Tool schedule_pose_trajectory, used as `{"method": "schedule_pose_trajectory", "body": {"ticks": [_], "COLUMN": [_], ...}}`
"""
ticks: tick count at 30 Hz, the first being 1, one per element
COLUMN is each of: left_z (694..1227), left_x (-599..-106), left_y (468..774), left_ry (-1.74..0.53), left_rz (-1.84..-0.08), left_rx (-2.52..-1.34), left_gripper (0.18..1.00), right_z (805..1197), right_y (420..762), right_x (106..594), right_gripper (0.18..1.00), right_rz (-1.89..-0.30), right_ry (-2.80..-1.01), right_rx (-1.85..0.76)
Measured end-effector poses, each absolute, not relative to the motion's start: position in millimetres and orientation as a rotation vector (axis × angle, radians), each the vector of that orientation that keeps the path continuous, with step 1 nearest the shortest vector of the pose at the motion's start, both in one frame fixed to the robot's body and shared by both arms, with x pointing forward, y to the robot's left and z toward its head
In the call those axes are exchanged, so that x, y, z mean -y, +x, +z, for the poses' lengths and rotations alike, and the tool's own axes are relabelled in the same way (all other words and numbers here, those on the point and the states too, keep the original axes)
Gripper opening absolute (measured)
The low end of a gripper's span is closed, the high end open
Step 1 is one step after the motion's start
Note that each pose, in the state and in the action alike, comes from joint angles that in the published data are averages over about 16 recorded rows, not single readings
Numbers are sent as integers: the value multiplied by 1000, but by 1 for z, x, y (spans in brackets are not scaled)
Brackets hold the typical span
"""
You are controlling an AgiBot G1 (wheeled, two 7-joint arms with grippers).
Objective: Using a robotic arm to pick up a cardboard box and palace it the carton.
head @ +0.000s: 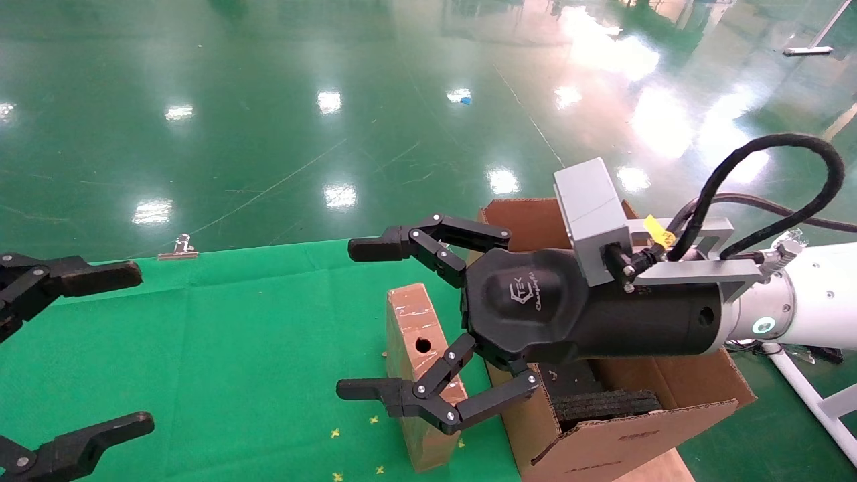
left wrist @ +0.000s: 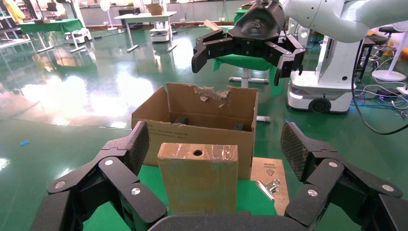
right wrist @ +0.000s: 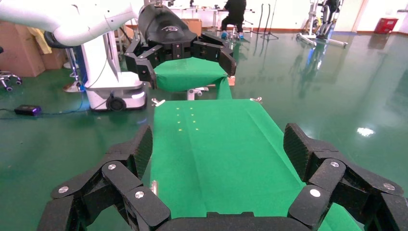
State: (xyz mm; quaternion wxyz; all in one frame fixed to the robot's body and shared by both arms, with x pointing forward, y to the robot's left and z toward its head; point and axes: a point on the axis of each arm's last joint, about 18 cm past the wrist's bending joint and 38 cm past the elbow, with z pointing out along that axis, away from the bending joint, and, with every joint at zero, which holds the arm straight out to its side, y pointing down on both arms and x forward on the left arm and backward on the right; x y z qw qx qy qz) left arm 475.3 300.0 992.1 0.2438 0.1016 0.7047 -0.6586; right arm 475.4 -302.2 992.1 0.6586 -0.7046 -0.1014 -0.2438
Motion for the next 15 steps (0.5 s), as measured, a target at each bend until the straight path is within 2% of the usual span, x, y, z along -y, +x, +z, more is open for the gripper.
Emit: {"method": "schedule_pose_trajectory", "body": {"ticks": [10,15], "left_z": [992,992], "left_x": [-300,-300], "left_y": [475,475], "left_ry": [277,278], "left_rz": [-1799,-1799], "left_rx": [-1925,-1925], "left_gripper": [1001,1001], "right_z": [990,983], "right_y": [477,483], "right_x": [301,296], "right_gripper": [1000,1000], "right_rz": [-550,-547], "right_ry": [-1611,-1683], "right_rx": [223,210]}}
